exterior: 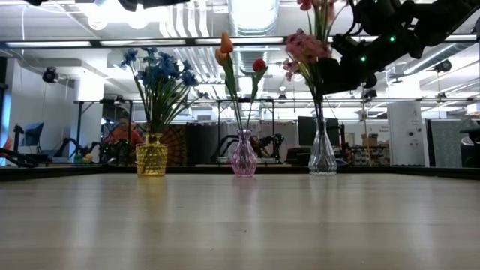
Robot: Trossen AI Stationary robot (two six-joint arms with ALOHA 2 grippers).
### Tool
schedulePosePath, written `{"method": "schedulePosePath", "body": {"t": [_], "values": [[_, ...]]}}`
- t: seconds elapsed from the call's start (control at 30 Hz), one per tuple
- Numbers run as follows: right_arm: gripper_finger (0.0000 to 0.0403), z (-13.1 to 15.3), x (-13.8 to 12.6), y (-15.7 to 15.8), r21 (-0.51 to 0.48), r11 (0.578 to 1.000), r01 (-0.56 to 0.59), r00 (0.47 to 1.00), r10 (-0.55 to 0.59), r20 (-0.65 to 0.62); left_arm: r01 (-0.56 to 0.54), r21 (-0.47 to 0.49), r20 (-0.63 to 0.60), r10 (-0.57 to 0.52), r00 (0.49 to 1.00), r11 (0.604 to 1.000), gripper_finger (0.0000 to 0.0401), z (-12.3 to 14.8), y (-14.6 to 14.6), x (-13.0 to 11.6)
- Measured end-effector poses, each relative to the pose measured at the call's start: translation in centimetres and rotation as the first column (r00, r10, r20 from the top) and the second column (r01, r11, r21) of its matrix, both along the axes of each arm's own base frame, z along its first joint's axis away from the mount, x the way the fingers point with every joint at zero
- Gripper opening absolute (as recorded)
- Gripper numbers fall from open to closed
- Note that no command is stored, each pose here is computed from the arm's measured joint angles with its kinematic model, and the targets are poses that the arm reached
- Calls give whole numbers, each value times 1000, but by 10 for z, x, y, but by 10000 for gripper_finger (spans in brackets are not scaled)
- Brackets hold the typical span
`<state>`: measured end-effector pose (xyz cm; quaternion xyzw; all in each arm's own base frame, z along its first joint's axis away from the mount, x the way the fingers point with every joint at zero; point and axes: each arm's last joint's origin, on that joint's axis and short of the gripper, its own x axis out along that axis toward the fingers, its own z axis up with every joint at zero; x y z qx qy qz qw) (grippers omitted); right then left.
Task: Sort flowers into vase by color
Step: Adjust the pink flowers, then return to Home Position
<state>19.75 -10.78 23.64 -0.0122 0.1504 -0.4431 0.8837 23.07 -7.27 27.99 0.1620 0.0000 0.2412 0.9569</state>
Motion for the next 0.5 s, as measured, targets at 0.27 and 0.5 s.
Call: {"method": "schedulePosePath", "body": {"t": [0.27,0.5], "values": [[134,0,-2,4,20,1000,-6,1000,7,-13,-2,-63,-28,0,1000,998,224,-15,-10,24],[159,7,-16,15,51,998,-22,1000,23,-18,-4,-51,-65,1,998,999,224,-22,-22,53]]}}
